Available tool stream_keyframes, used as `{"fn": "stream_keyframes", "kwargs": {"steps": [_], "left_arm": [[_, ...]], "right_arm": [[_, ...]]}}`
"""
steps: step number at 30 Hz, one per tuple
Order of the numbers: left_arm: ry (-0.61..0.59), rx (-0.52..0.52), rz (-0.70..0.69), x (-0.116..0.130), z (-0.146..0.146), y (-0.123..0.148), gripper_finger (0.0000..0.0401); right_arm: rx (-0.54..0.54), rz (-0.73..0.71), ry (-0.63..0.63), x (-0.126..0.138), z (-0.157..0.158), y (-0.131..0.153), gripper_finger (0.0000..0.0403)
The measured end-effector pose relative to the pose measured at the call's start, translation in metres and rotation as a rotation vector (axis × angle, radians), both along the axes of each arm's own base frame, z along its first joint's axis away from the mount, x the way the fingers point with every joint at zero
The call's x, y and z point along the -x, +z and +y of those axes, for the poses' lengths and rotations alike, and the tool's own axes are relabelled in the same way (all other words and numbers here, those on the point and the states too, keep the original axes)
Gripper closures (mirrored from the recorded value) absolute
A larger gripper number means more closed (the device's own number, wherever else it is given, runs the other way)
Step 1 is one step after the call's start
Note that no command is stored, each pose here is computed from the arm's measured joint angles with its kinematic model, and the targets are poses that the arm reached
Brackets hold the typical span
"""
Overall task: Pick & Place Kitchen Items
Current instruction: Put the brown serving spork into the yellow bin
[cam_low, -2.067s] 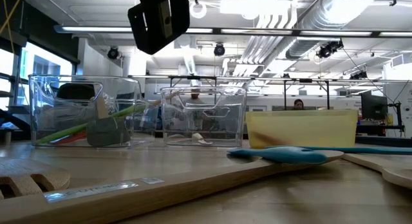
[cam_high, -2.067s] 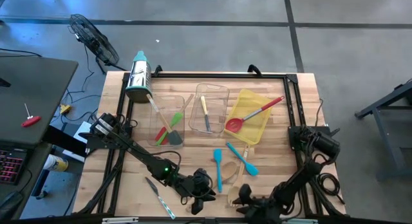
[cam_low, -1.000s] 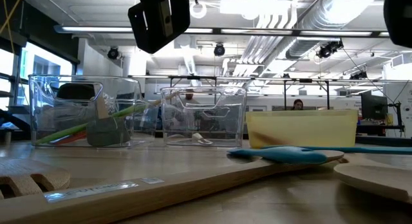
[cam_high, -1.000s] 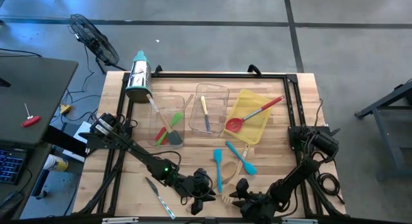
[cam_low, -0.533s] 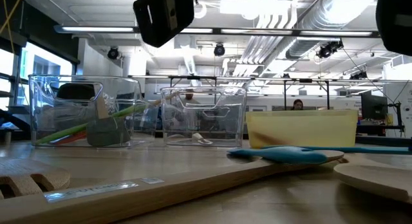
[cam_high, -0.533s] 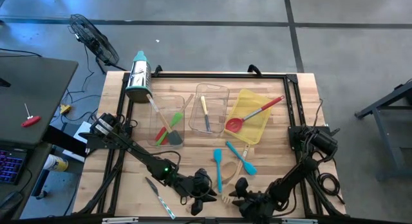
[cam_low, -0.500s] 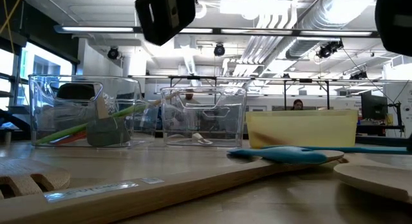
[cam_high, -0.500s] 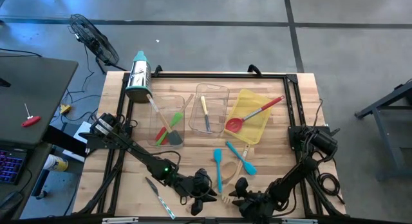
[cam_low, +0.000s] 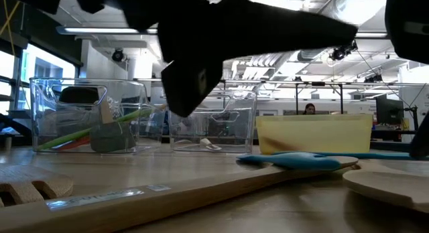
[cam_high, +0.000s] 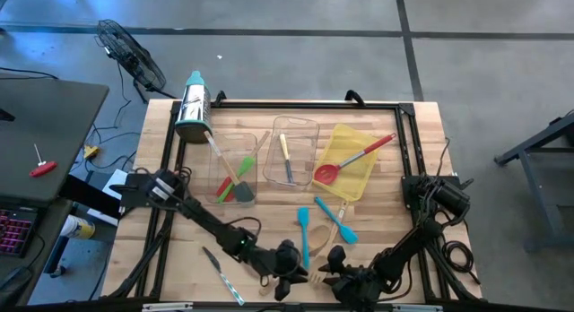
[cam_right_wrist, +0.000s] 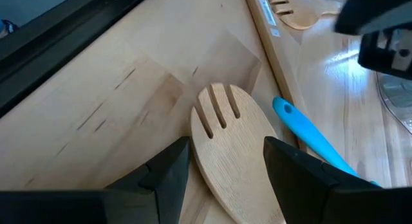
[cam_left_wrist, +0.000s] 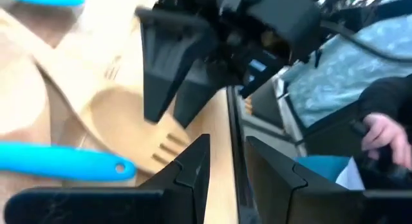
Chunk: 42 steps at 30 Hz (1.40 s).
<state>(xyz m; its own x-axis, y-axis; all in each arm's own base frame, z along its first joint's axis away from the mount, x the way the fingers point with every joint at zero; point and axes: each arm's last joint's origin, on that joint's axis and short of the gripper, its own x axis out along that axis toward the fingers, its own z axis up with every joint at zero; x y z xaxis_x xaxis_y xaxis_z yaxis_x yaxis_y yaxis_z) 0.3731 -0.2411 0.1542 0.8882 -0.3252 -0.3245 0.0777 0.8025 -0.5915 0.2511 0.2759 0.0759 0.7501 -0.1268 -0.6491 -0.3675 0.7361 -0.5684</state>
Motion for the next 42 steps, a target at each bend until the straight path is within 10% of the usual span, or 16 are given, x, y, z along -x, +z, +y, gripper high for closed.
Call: {"fn": "stream_keyframes", "kwargs": {"steps": [42], "left_arm": [[0.125, -0.013, 0.389, -0.022, 0.005, -0.031, 0.0306]], "right_arm": [[-0.004, -0.001, -0.009, -0.004, -0.003, 0.0, 0.0209]]}}
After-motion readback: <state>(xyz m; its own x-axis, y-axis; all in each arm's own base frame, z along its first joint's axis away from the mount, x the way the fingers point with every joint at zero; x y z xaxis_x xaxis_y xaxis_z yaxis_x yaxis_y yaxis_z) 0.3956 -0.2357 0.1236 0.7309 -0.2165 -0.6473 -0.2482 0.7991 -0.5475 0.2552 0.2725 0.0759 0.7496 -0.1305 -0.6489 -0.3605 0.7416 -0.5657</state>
